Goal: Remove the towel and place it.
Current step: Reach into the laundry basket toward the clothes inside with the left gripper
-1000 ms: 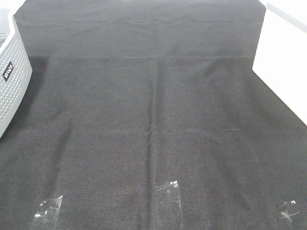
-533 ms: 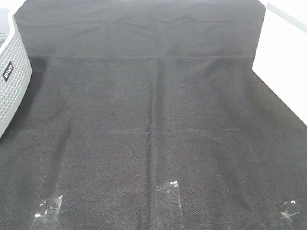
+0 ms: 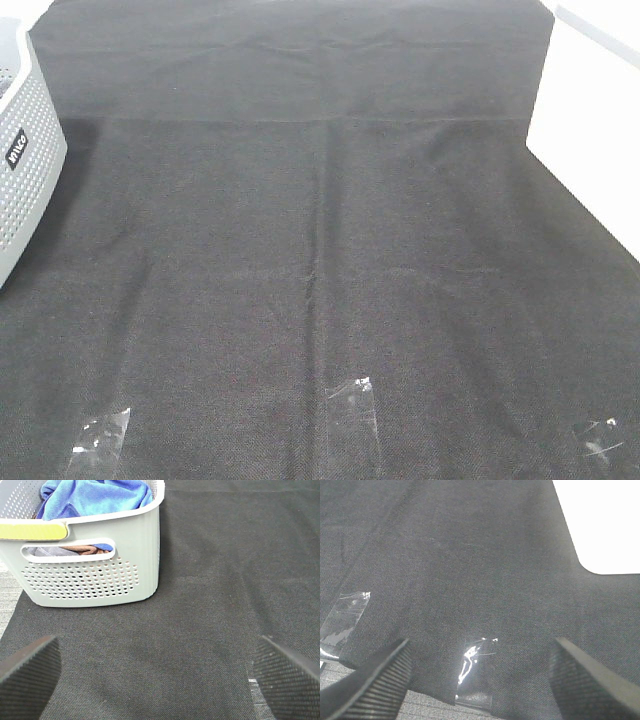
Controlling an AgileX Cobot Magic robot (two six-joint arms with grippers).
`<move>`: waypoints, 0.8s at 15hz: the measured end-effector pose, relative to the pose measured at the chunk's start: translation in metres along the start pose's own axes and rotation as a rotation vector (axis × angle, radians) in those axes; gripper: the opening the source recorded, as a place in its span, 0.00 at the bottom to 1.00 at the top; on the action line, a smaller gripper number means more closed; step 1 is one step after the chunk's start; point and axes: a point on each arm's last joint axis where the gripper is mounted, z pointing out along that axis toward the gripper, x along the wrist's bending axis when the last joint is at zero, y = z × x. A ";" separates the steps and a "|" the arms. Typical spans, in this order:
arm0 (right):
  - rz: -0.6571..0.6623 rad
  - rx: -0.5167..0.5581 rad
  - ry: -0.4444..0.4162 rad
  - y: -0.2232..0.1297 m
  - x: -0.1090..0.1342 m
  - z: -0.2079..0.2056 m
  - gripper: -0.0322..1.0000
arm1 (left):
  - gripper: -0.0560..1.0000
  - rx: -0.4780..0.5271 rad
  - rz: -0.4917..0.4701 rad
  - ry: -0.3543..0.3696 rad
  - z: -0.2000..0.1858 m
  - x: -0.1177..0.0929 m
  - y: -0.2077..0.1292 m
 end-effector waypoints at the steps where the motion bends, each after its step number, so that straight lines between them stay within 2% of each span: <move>1: 0.000 0.000 0.000 0.000 0.000 0.000 0.74 | 0.99 0.000 0.000 0.000 0.000 0.000 0.000; 12: 0.000 0.000 0.000 0.000 0.000 0.000 0.74 | 0.99 0.000 0.004 0.000 0.000 0.000 0.000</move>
